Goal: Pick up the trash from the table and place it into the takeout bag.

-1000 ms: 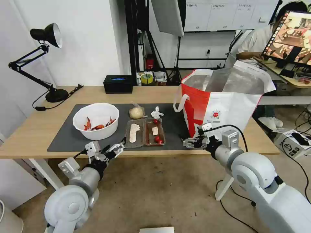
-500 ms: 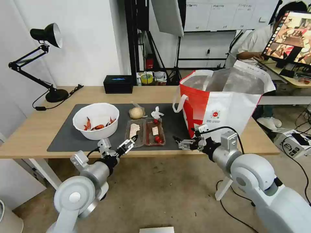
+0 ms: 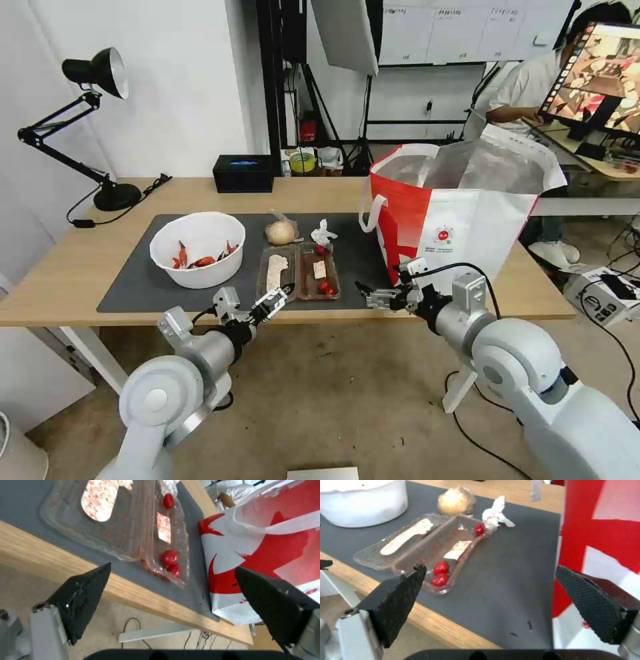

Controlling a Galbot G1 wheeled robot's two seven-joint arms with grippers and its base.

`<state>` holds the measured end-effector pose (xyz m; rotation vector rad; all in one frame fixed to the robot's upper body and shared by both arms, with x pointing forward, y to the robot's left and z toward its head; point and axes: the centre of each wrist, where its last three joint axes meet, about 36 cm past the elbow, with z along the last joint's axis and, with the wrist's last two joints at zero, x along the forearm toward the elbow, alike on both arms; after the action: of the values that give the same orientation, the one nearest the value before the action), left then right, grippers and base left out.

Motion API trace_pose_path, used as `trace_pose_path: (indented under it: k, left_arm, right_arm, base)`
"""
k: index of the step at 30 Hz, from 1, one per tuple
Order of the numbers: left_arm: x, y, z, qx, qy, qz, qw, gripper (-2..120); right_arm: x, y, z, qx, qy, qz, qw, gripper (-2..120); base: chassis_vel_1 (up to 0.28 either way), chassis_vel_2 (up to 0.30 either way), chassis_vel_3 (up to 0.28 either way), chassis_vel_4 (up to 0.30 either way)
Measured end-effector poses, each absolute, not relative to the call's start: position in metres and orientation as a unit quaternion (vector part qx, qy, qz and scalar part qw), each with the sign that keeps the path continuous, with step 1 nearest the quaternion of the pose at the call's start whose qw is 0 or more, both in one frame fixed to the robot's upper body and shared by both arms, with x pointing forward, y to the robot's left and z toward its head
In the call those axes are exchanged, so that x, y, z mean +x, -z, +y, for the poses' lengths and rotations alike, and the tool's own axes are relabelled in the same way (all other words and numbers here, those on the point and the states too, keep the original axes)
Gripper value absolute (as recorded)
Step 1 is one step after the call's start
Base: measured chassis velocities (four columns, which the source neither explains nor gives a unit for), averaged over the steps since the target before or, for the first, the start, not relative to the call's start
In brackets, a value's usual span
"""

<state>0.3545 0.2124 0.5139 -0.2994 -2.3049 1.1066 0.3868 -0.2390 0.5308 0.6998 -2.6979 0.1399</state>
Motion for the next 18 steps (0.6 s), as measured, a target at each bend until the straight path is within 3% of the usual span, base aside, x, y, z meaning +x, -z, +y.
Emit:
trace_pose_path:
  k: [18]
  left_arm:
    - [0.359,-0.510,0.187,-0.108,-0.416,-0.857,0.283,100]
  right_arm:
    - [0.358,-0.534,-0.251,0.216,-0.041,-0.963,0.156,100]
  base:
    - [0.000,0.000,0.000,0.000]
